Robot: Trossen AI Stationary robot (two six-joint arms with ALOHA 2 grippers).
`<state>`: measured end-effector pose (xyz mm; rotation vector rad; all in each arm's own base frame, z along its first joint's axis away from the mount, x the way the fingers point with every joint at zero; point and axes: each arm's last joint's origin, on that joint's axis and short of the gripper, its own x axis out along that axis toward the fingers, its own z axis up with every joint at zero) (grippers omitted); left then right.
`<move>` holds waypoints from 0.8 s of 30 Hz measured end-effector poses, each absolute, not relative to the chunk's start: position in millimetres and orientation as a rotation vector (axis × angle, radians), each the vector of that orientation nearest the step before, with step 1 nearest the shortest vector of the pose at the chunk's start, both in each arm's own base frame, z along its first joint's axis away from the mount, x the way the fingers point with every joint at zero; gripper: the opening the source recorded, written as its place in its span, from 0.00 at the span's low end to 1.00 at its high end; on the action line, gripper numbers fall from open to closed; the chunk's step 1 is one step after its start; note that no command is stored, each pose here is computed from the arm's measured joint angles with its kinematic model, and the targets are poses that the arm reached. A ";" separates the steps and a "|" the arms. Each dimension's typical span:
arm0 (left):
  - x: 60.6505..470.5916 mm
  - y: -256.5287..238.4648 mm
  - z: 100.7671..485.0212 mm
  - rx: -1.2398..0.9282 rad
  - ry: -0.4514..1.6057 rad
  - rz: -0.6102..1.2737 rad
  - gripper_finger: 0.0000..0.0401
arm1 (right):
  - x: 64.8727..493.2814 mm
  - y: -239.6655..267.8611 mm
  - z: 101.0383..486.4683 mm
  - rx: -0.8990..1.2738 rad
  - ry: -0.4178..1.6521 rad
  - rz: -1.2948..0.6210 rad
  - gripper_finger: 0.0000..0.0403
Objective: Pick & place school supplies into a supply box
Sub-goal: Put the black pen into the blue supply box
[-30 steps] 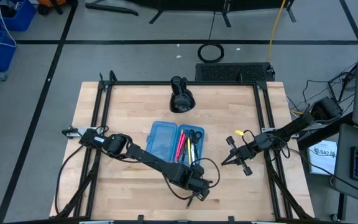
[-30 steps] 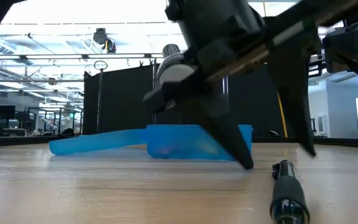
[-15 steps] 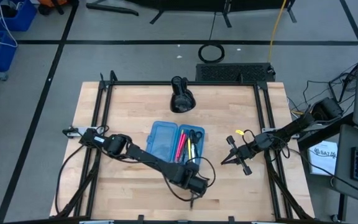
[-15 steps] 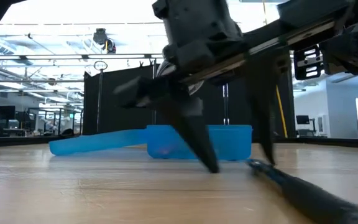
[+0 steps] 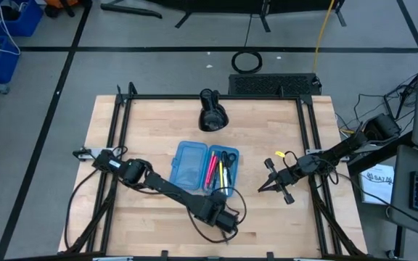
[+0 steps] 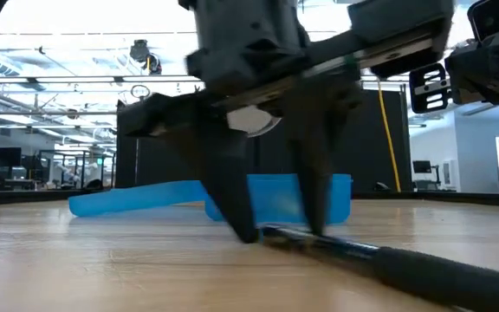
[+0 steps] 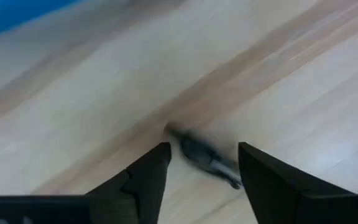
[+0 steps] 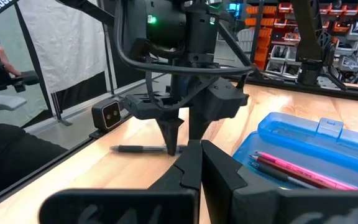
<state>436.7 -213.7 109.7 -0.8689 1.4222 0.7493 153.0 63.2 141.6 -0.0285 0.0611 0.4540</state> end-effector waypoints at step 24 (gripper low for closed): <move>411.9 -218.0 111.4 -0.606 1.658 0.686 0.13 | 153.0 63.2 141.6 -0.021 0.063 0.455 0.00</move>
